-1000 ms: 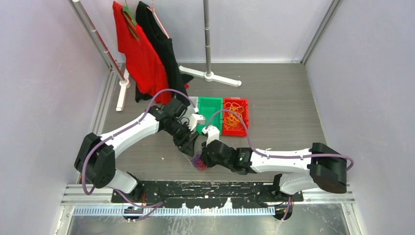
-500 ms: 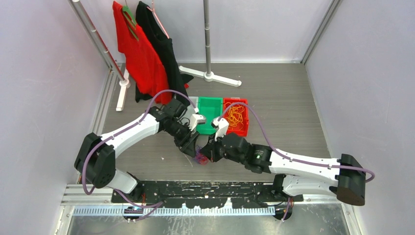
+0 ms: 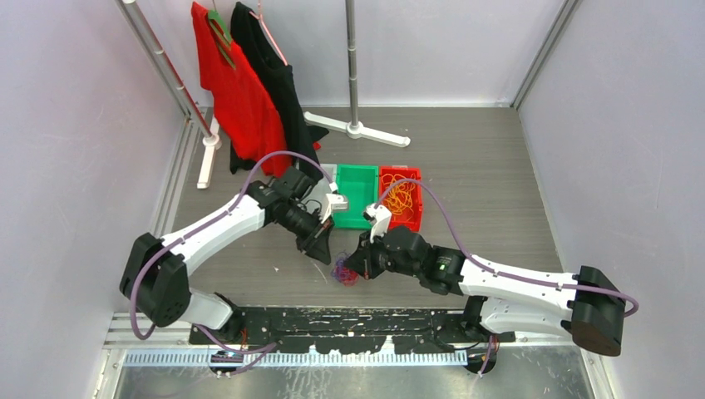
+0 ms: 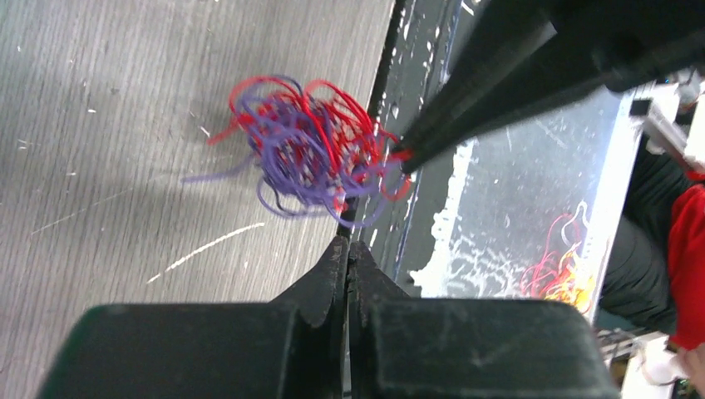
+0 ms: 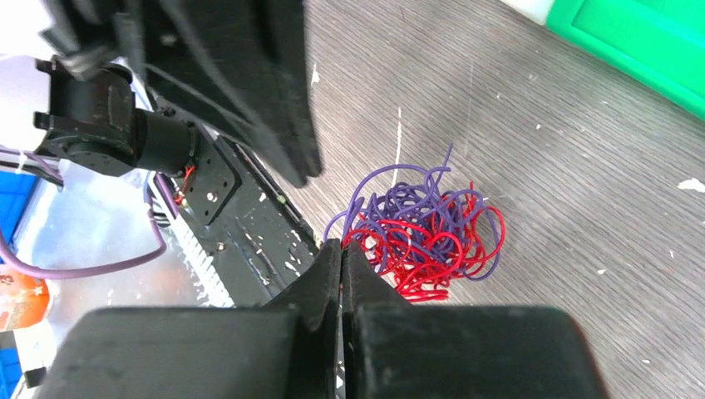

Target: Untangle the cables

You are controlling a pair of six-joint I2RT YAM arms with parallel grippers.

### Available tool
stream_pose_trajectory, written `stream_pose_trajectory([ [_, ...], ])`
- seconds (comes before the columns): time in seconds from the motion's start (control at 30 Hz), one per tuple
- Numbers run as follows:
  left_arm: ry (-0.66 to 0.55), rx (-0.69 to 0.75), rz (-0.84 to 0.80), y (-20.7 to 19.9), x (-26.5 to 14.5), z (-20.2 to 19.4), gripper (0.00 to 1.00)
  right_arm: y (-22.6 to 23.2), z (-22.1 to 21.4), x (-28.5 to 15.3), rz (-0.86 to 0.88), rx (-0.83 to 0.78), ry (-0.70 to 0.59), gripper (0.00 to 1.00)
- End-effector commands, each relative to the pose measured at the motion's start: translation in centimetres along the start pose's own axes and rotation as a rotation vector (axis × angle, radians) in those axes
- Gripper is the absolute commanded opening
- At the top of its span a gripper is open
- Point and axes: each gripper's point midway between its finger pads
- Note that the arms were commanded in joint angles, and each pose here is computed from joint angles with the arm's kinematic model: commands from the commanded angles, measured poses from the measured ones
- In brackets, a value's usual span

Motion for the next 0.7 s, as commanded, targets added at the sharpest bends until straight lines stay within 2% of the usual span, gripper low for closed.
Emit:
stream_pose_trajectory([
  [0.0, 0.005, 0.142, 0.006, -1.4, -2.0, -0.8, 0.00, 0.2, 0.6, -0.5, 0.028, -0.005, -0.031, 0.01],
  [0.1, -0.007, 0.173, 0.018, -1.3, -2.2, -0.4, 0.07, 0.0, 0.2, -0.1, 0.041, -0.013, -0.012, 0.01],
  [0.13, -0.014, 0.182, 0.020, -1.2, -2.1, 0.0, 0.17, -0.2, 0.0, 0.0, 0.038, -0.012, -0.004, 0.01],
  [0.2, -0.031, 0.213, 0.022, -1.0, -1.9, 0.8, 0.53, -0.2, -0.1, 0.2, 0.058, -0.011, 0.003, 0.01],
  [0.23, -0.040, 0.233, 0.018, -0.9, -1.7, 1.2, 0.68, -0.2, -0.2, 0.3, 0.066, -0.012, 0.002, 0.01],
  [0.27, -0.044, 0.244, 0.008, -0.8, -1.5, 1.5, 0.80, -0.3, -0.2, 0.4, 0.073, -0.013, 0.002, 0.01],
  [0.33, -0.054, 0.247, -0.025, -0.8, -0.9, 2.3, 0.92, -0.3, -0.4, 0.6, 0.084, -0.020, 0.002, 0.01],
  [0.47, -0.081, 0.203, -0.141, -2.3, 0.0, 3.4, 0.93, -0.1, -0.3, 0.7, 0.113, -0.014, -0.018, 0.01],
  [0.53, -0.083, 0.205, -0.167, -2.5, 0.2, 3.5, 0.90, 0.3, 0.1, 0.7, 0.148, -0.008, -0.046, 0.01],
  [0.67, -0.071, 0.261, -0.207, -2.6, 0.4, 3.1, 0.75, 1.5, 0.8, 0.1, 0.238, -0.014, -0.117, 0.01],
])
Point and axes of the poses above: each gripper's point midway between its finger pads, its own x axis out along the fingers, its own y axis along the line the jaws close on, z = x × y, and after that the axes turned 14 degrees about -x, right-handed
